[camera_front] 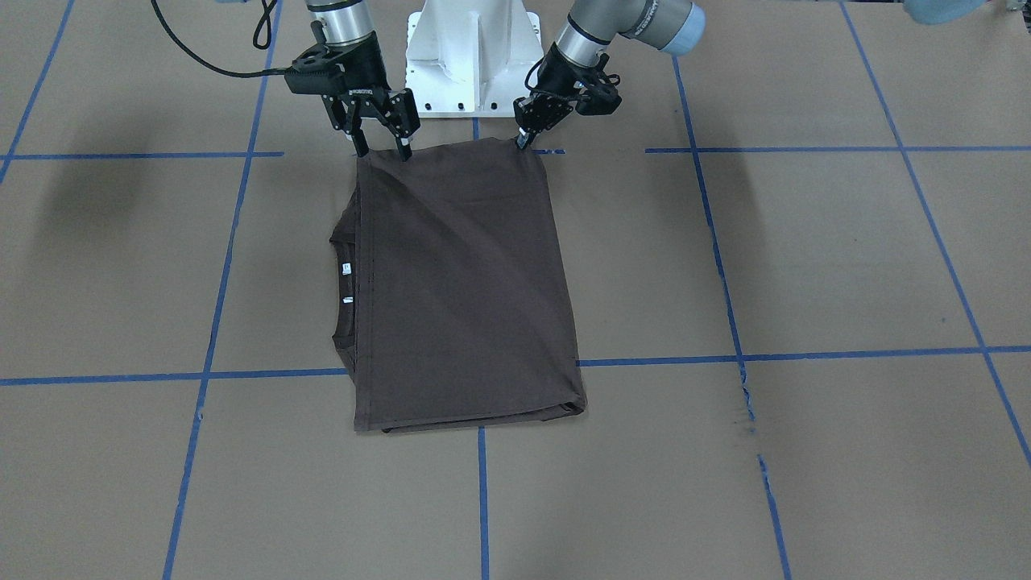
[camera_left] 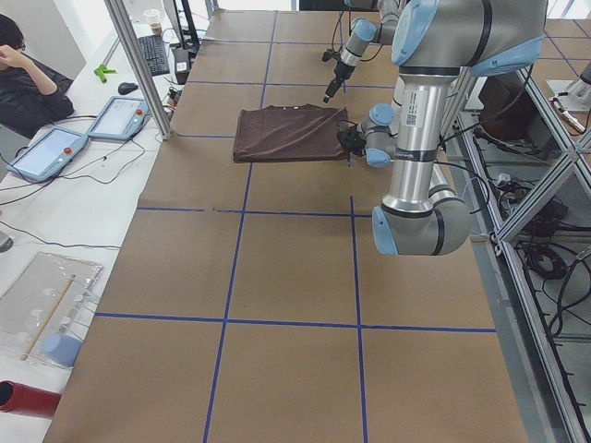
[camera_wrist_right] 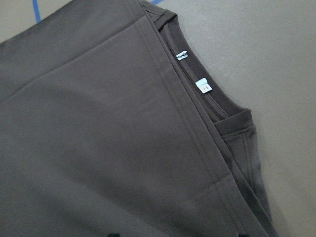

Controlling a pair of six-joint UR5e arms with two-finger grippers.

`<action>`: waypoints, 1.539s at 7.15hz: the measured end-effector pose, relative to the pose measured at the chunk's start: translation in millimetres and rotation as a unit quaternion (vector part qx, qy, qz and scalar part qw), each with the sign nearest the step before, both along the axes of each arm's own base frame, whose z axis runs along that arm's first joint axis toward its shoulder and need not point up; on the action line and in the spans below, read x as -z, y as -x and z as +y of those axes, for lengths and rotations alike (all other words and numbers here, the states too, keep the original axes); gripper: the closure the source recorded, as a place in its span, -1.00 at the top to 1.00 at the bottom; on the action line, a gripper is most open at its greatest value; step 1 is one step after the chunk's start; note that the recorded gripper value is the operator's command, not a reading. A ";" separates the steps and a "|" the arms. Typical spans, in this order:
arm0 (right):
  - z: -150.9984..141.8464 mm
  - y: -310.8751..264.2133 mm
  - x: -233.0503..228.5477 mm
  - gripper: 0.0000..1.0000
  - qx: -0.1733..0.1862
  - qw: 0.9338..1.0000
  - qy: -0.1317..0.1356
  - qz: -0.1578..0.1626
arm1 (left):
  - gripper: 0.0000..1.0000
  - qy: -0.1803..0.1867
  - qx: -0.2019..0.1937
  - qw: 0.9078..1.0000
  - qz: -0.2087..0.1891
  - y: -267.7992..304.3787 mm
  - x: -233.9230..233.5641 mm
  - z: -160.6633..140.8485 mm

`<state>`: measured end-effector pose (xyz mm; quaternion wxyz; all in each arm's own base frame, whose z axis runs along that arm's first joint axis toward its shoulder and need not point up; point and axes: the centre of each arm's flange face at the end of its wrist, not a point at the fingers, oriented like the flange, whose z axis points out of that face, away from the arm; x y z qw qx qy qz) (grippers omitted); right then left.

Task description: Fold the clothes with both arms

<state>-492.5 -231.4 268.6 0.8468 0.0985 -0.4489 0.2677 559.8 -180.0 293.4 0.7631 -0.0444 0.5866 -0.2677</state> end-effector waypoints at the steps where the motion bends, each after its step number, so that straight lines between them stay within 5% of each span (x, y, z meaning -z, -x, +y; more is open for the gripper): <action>1: 2.1 10.1 -9.1 0.68 0.001 1.000 0.006 0.017 | -1.00 0.000 0.000 1.000 0.001 0.3 0.7 -0.2; 8: 28.8 51.1 -53.7 0.62 0.021 0.997 0.018 0.070 | -1.00 -0.001 0.001 1.000 0.002 1.3 2.3 -0.7; 11: 30.3 54.9 -59.2 0.29 0.023 0.997 0.018 0.077 | -1.00 -0.001 0.001 1.000 0.003 1.9 2.1 -1.0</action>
